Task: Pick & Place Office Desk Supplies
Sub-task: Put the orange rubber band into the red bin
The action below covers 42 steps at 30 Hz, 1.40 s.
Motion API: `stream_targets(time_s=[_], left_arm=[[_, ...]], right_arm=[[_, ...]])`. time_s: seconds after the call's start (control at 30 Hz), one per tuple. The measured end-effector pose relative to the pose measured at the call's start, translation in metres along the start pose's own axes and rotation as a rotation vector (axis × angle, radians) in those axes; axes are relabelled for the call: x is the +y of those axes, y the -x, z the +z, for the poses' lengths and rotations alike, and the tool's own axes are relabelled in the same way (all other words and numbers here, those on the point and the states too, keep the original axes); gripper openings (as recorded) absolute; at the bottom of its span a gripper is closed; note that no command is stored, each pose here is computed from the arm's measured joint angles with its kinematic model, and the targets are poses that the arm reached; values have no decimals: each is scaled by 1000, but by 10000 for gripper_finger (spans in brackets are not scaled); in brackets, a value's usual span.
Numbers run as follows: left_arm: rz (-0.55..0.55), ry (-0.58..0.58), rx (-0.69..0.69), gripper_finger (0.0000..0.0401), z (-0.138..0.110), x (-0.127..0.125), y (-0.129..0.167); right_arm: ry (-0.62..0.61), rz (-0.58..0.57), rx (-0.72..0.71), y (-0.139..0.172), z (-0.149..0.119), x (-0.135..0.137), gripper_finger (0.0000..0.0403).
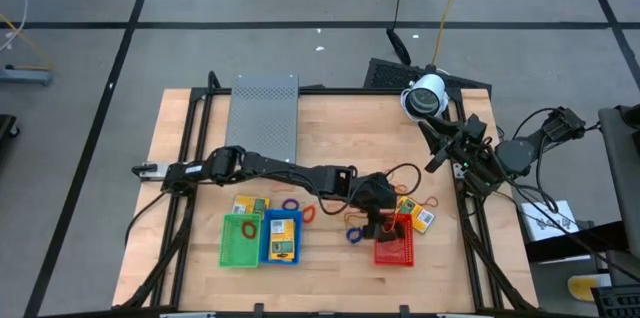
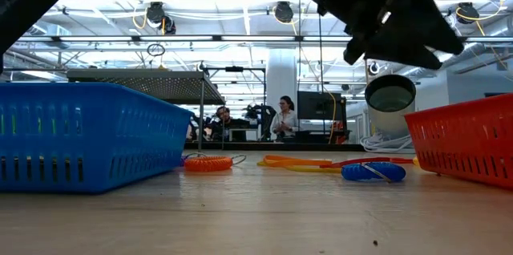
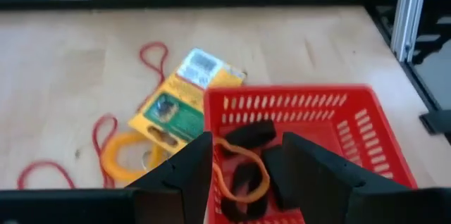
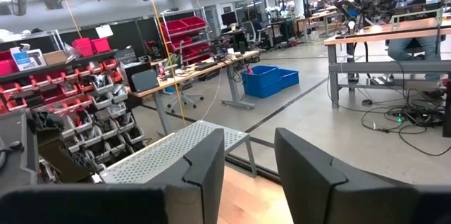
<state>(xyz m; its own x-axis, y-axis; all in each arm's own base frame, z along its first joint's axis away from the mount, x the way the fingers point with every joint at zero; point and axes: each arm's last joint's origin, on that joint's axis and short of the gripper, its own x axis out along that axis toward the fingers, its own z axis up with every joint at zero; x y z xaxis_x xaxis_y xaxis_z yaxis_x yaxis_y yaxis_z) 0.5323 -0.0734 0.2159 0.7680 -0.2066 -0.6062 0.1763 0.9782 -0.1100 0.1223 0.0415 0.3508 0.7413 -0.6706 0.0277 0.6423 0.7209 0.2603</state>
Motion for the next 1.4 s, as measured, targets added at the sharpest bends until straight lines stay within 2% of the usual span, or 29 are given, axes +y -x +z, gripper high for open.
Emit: stream_targets(time_s=[0.13, 0.3, 0.4, 0.57, 0.67, 0.97, 1.1, 1.4], left_arm=[[57, -15, 76, 182, 1, -1, 16], [145, -7, 237, 182, -1, 2, 45], [133, 75, 309, 182, 0, 3, 63], [41, 264, 424, 182, -4, 3, 84], [32, 297, 464, 182, -6, 1, 89], [99, 309, 628, 182, -26, 8, 84], [108, 317, 653, 182, -31, 13, 79], [91, 213, 655, 182, -36, 15, 68]], right_arm=[[5, 0, 0, 0, 0, 0, 116], [33, 3, 1, 0, 0, -1, 116], [38, 35, 7, 0, 0, 0, 116], [36, 101, 19, 1, -1, 2, 116], [38, 137, 26, 1, -2, 4, 116], [52, 183, 40, 0, -3, 6, 116], [60, 185, 43, 0, -4, 6, 116], [67, 205, 50, 0, -5, 7, 116]])
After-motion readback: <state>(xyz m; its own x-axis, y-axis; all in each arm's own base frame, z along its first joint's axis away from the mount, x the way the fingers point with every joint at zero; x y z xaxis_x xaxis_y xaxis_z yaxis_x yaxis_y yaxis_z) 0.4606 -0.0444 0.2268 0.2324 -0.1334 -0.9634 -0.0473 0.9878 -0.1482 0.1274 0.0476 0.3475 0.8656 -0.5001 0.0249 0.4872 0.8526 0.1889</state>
